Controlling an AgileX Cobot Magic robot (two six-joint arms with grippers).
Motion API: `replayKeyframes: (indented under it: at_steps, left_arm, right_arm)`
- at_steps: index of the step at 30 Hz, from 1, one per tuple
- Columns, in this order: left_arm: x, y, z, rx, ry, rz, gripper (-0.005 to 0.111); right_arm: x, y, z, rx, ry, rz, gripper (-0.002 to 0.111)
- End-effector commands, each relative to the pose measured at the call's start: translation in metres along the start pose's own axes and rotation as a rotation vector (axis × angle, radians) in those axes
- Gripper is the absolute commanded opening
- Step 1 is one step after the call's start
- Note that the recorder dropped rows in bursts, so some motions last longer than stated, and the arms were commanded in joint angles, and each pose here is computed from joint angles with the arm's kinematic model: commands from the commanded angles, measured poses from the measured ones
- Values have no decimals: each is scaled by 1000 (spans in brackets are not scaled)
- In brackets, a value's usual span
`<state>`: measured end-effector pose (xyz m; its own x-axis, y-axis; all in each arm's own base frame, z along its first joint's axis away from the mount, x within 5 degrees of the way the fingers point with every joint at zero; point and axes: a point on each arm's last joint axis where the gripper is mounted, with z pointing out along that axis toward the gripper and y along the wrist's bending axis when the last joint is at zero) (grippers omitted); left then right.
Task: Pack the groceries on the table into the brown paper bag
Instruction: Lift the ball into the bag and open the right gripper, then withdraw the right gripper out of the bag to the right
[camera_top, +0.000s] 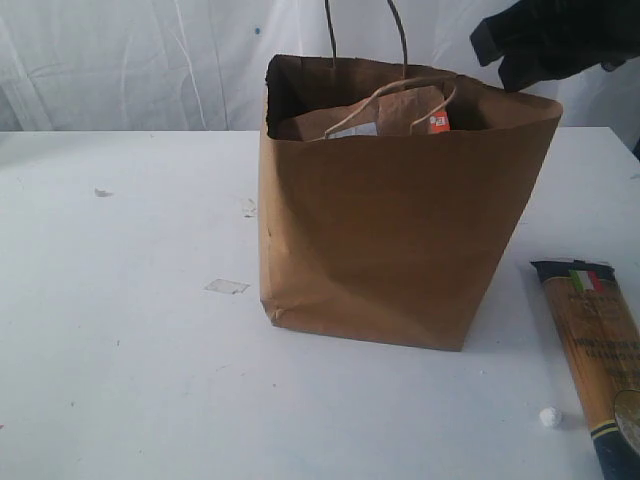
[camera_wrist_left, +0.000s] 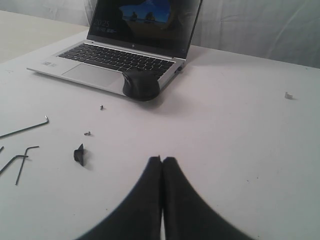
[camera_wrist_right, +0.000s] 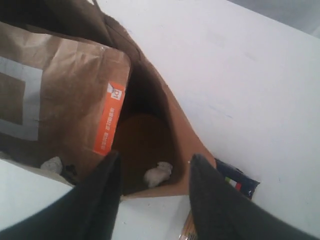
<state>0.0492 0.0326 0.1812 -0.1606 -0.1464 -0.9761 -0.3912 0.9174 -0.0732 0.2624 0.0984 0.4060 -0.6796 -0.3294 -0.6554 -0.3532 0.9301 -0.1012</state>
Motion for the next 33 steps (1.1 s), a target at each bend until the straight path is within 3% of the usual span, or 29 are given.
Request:
replayKeyframes:
  at_steps: [1, 4, 7, 12, 18, 23, 27, 33]
  left_arm:
    - [1, 0, 0, 2, -4, 15, 0]
    - [1, 0, 0, 2, -4, 15, 0]
    - [1, 0, 0, 2, -4, 15, 0]
    - [1, 0, 0, 2, -4, 15, 0]
    - [1, 0, 0, 2, -4, 15, 0]
    - [1, 0, 0, 2, -4, 15, 0]
    - [1, 0, 0, 2, -4, 15, 0]
    - [1, 0, 0, 2, -4, 15, 0]
  right_arm:
    - [1, -1, -2, 3, 7, -6, 41]
    - [1, -3, -3, 28, 7, -21, 35]
    - [1, -9, -6, 88, -5, -30, 21]
    - [4, -16, -22, 152, -75, 93, 0]
    - [30, -10, -50, 73, -306, 153, 0]
    - [75, -8, -64, 81, -409, 26, 0]
    - [124, -7, -60, 100, -286, -44, 0]
    - [188, -3, -41, 89, -71, -25, 0]
